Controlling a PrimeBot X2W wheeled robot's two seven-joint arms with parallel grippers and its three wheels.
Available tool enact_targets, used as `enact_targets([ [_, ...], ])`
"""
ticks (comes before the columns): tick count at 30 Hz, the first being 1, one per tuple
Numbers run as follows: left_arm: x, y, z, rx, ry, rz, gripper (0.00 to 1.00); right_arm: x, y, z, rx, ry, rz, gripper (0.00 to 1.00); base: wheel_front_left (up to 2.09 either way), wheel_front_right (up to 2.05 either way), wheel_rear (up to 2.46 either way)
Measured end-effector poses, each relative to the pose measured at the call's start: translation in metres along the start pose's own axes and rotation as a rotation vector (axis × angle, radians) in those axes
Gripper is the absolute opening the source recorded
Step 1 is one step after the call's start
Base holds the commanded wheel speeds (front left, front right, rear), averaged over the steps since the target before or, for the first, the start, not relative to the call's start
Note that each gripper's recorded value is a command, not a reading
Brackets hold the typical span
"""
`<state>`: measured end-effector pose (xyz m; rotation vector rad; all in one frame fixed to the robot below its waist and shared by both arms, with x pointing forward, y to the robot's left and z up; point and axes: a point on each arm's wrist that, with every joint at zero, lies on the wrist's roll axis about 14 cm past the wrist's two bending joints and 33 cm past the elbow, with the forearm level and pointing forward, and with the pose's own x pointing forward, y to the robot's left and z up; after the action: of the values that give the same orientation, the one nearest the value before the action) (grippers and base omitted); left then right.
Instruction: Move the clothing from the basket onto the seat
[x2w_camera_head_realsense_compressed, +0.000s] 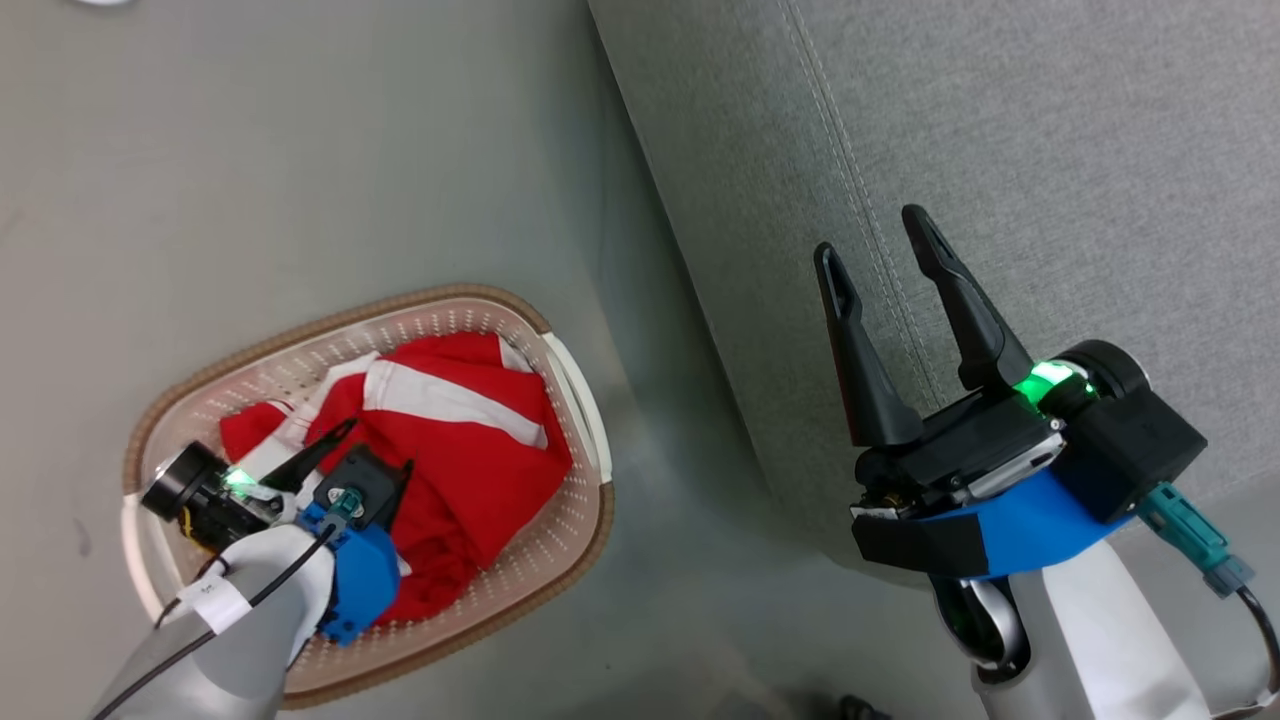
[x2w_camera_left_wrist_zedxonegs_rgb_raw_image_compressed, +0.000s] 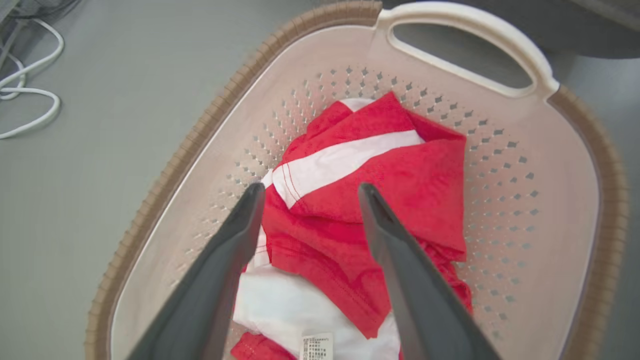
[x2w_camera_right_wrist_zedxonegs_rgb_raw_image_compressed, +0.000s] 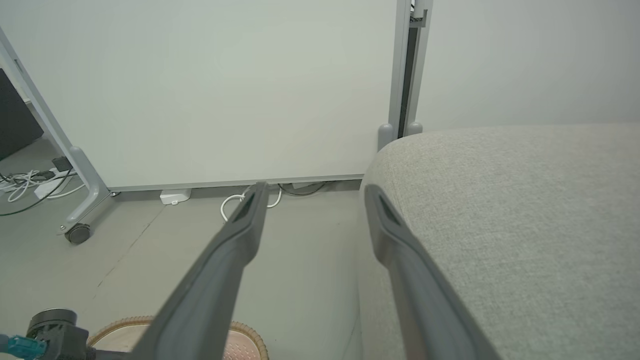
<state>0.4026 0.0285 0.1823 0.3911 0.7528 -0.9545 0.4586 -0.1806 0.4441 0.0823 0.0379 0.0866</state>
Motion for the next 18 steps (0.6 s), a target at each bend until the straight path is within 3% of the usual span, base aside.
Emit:
enact_targets([
  [18,0.027,-0.033,-0.097,0.196,0.318,-0.243,1.00,0.019,-0.011,-0.051,0.002,0.089,-0.015,1.00,0.00,0.00,0.00],
])
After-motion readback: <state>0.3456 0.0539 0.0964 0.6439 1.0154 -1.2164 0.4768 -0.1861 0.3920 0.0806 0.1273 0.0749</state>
